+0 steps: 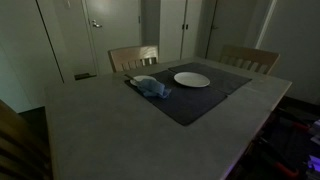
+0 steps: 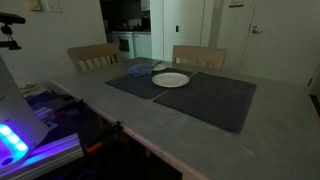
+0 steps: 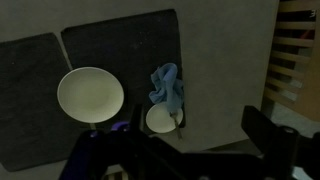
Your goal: Use the blue towel to wipe the white plate on the right
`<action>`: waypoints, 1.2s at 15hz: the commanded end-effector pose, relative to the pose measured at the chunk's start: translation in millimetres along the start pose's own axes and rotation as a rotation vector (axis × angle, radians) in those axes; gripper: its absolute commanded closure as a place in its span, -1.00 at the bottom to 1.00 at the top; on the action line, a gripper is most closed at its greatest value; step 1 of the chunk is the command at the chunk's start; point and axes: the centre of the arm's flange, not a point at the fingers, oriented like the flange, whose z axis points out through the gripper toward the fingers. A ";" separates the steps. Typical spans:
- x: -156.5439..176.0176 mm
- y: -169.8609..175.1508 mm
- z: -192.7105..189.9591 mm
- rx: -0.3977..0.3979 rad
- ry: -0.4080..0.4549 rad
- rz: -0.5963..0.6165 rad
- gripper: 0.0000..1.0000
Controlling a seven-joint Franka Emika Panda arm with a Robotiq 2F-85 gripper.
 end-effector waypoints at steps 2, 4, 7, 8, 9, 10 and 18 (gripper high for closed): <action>0.0 0.0 0.1 0.000 0.000 0.000 -1.00; 0.0 0.0 0.1 0.000 0.000 0.000 -1.00; 0.0 0.0 0.0 0.000 0.000 0.000 -1.00; 0.0 0.0 0.0 0.000 0.000 0.000 -1.00; 0.0 0.0 0.0 0.000 0.000 0.000 -1.00; 0.0 0.0 0.1 0.000 0.000 0.000 -1.00; -17.8 2.5 0.0 0.003 -0.015 -0.005 -1.00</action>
